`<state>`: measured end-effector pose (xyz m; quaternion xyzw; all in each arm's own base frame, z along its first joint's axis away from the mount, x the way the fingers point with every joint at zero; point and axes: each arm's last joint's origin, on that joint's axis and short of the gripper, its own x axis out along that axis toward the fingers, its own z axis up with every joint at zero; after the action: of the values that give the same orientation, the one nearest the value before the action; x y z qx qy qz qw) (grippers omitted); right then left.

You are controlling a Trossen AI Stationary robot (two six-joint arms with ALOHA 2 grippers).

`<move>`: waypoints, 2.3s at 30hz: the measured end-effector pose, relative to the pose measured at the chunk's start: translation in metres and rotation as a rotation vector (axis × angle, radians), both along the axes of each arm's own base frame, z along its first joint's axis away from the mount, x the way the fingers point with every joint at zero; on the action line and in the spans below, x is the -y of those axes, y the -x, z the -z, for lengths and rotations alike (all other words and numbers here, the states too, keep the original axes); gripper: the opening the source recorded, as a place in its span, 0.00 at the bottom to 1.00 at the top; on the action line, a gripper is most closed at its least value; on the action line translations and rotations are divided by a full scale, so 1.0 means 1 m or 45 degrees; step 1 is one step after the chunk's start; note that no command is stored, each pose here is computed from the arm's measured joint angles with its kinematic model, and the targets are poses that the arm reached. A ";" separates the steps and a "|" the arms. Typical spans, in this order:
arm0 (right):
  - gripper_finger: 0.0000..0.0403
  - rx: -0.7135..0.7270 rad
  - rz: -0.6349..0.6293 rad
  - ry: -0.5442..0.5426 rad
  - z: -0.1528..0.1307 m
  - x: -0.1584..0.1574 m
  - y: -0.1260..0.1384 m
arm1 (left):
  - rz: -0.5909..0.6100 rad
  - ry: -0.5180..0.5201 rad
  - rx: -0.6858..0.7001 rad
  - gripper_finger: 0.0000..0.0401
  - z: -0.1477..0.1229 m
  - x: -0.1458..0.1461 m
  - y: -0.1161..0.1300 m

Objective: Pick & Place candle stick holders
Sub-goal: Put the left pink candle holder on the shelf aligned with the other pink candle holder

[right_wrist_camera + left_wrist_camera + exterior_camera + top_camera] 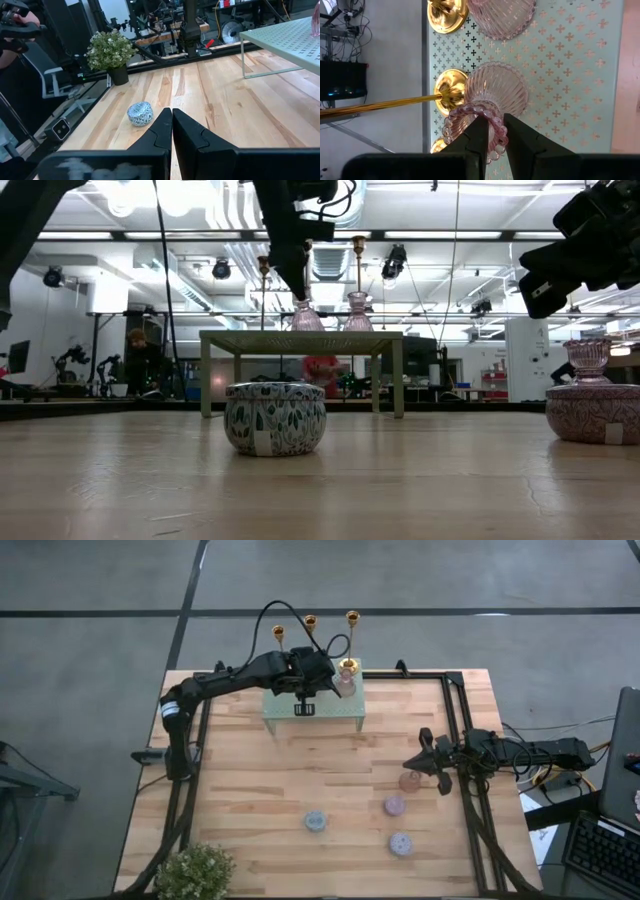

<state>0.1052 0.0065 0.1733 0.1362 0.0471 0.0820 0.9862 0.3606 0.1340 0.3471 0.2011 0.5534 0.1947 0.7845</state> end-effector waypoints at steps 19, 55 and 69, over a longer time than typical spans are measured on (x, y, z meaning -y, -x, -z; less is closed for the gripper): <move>0.02 0.000 0.000 0.000 0.000 0.000 0.000 | -0.008 0.008 -0.022 0.14 -0.002 0.001 0.005; 0.02 0.001 0.000 0.000 0.000 0.000 0.000 | -0.045 0.011 0.150 0.28 -0.007 -0.004 -0.002; 0.02 0.001 0.000 0.000 0.000 0.000 0.000 | -0.082 -0.052 0.184 0.28 -0.008 -0.005 -0.004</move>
<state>0.1052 0.0065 0.1734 0.1362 0.0468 0.0822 0.9862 0.3650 0.1395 0.3552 0.1846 0.4974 0.2450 0.8114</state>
